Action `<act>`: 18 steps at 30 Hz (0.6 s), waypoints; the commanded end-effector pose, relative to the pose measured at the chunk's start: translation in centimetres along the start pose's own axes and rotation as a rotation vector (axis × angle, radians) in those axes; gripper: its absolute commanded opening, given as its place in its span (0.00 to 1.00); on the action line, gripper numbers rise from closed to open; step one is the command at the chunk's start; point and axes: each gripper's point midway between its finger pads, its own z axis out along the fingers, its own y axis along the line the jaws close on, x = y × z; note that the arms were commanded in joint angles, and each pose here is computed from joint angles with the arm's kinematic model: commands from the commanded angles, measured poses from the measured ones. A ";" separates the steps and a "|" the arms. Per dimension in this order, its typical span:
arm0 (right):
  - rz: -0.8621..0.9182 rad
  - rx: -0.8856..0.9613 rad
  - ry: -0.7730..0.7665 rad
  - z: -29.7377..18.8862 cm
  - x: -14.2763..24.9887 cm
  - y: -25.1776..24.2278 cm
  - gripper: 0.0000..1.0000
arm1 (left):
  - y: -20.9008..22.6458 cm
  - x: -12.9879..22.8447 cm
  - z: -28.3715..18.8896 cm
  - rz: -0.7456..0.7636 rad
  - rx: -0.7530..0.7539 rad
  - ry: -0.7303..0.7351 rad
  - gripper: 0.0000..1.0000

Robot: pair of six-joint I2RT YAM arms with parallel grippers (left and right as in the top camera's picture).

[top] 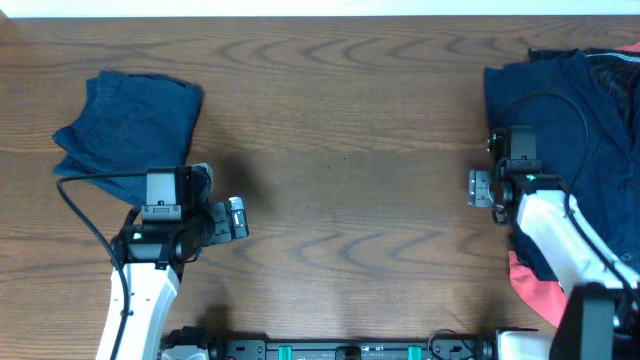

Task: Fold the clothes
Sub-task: 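Reach the right gripper to the navy shorts on the right pile and grasp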

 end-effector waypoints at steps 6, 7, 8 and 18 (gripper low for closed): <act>0.040 0.150 0.181 3.2 3.4 -3.8 0.73 | -0.2 -0.3 -0.2 -0.015 0.012 -0.001 0.98; 0.054 0.153 0.201 3.5 3.9 -3.9 0.72 | -0.2 -0.3 -0.2 -0.015 0.012 0.001 0.98; 0.058 0.155 0.219 3.6 4.3 -4.0 0.69 | -0.2 -0.3 -0.2 -0.016 0.012 0.002 0.98; 0.110 0.171 0.218 3.0 4.2 -4.7 0.01 | -0.2 -0.3 -0.2 -0.015 0.012 0.002 0.98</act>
